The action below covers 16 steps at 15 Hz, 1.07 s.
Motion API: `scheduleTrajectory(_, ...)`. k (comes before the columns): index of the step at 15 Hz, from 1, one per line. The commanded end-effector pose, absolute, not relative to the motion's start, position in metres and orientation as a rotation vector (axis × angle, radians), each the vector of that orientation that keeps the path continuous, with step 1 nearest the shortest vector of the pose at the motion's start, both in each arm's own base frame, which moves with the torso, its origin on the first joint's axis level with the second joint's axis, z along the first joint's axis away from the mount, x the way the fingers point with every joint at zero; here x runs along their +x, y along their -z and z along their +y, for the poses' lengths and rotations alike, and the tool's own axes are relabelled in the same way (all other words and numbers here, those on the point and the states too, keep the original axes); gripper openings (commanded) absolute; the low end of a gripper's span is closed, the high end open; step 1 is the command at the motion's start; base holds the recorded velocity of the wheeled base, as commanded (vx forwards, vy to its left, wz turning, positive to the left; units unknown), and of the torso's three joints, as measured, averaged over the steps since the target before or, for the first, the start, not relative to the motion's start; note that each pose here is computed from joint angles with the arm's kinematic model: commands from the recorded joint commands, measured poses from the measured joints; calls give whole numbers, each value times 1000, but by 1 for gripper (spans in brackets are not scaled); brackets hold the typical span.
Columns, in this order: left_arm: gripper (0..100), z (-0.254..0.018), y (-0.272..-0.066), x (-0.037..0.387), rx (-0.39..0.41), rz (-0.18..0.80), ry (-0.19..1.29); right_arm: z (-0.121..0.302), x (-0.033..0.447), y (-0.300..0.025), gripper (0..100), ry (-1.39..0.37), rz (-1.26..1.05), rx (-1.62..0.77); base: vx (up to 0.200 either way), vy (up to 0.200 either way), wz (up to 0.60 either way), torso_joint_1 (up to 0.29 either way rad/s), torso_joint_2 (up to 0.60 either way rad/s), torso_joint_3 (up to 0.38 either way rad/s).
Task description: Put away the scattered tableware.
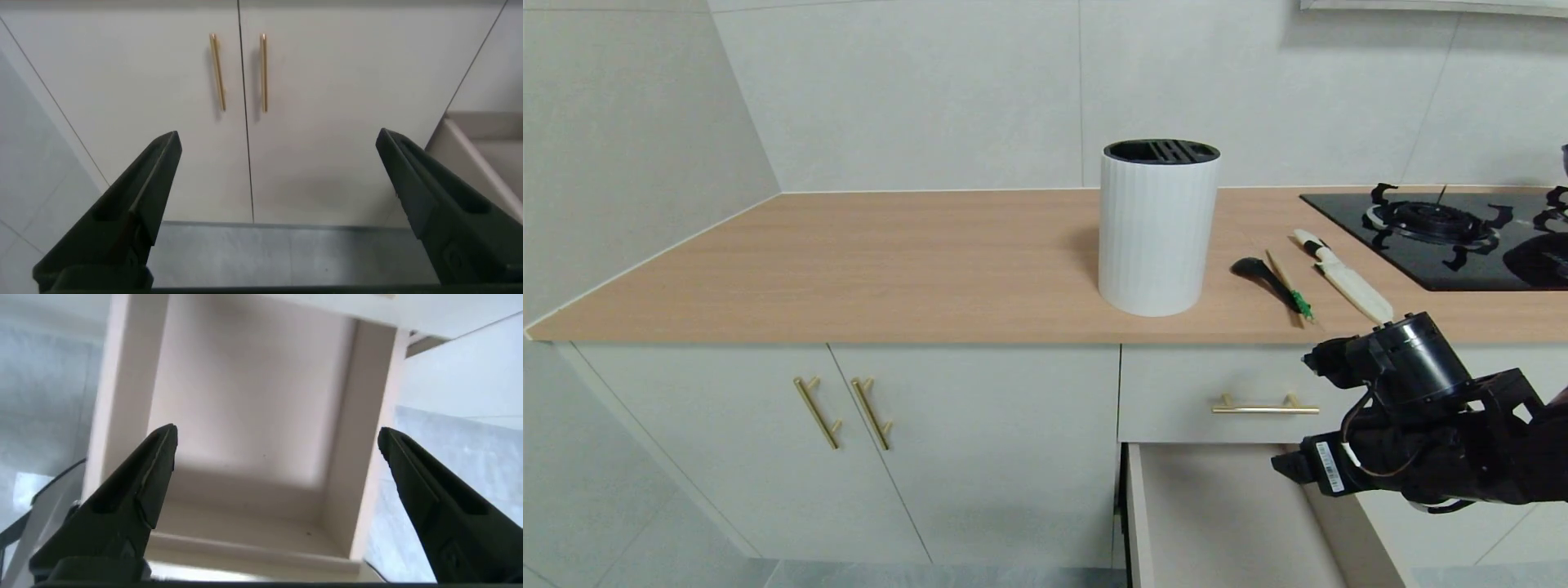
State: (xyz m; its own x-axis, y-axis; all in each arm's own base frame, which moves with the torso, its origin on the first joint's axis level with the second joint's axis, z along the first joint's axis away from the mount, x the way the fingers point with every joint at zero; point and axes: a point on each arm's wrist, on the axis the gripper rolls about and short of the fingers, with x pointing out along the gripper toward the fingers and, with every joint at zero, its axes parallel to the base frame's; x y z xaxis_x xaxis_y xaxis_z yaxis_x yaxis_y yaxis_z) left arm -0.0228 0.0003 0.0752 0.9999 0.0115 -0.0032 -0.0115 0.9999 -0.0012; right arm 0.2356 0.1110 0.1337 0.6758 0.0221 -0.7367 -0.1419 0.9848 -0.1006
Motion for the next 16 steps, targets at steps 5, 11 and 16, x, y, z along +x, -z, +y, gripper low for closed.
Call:
scheduleTrajectory(5,100,0,-75,-23,-2,3,-11,109,233,-148,100,-95,768,-150,0,0,0,97,-228,-129)
scheduleTrajectory(11,100,0,-75,-23,-2,3,-12,95,261,-249,100,-50,484,-39,0,0,0,0,0,0)
scheduleTrajectory(16,100,0,-75,-23,-2,3,-12,100,285,-254,100,6,470,133,0,0,0,0,0,0)
